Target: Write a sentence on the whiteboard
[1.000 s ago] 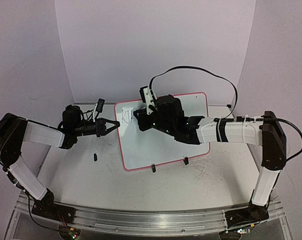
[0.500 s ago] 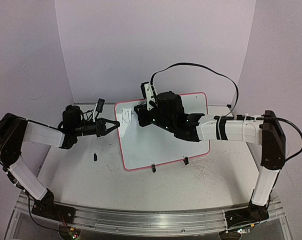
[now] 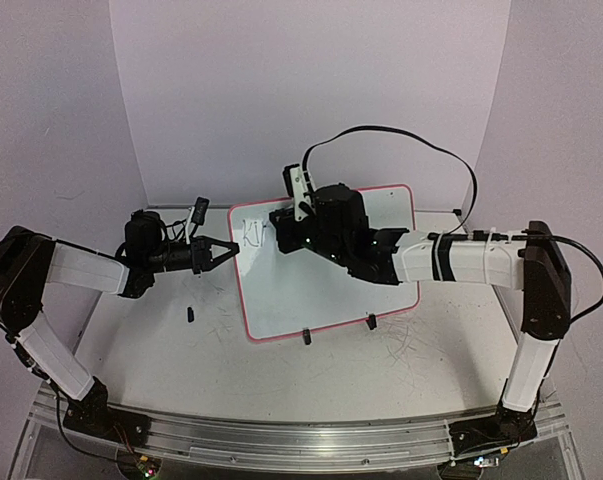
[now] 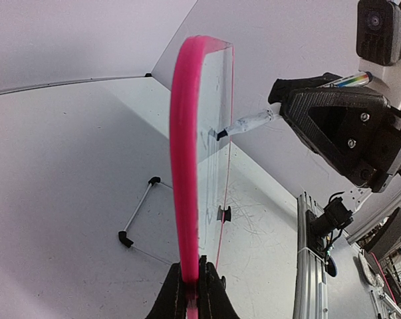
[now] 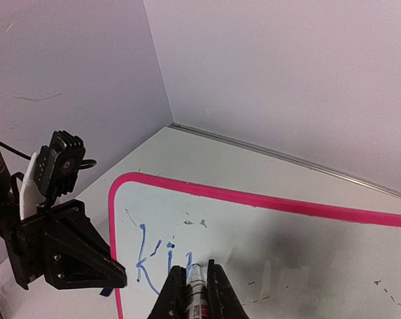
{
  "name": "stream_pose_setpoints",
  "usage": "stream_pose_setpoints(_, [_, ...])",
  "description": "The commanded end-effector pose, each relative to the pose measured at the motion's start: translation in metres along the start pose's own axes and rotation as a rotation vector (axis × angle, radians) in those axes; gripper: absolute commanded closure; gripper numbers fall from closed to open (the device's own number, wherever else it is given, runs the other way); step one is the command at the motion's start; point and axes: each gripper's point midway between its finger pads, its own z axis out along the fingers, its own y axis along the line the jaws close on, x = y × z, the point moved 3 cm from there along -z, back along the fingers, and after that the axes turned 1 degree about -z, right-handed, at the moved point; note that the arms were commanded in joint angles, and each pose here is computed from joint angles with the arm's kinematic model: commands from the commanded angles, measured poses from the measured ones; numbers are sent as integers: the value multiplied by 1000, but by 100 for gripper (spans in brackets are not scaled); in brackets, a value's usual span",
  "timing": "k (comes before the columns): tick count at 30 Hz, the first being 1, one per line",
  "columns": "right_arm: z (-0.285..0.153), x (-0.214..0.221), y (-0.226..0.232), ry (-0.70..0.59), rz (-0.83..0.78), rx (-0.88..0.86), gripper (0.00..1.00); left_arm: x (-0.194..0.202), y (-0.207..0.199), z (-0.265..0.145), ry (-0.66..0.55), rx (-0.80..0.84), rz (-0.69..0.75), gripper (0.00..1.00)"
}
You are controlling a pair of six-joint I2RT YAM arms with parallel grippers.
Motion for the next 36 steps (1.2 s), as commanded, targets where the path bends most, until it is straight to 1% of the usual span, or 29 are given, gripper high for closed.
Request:
stream_pose_setpoints(1, [-6, -1, -20, -6, -8, 81, 100, -14, -19, 4, -11, 74, 98, 100])
stream_pose_setpoints(13, [-12, 28, -16, 60, 11, 64, 100, -15, -19, 5, -11, 74, 96, 100])
stream_pose_setpoints(17, [-14, 32, -15, 68, 19, 59, 100, -14, -19, 4, -10, 74, 95, 100])
stream_pose_setpoints(23, [-13, 20, -11, 44, 21, 45, 100, -14, -18, 4, -11, 70, 94, 100])
stream_pose_setpoints(27, [-27, -9, -1, -7, 41, -17, 100, -13, -18, 4, -10, 67, 92, 100])
stream_pose_setpoints(30, [-37, -26, -4, -48, 46, -9, 100, -13, -17, 4, -9, 65, 92, 100])
stream_pose_setpoints(36, [-28, -23, -13, -41, 42, 12, 100, -13, -18, 4, -9, 67, 91, 100])
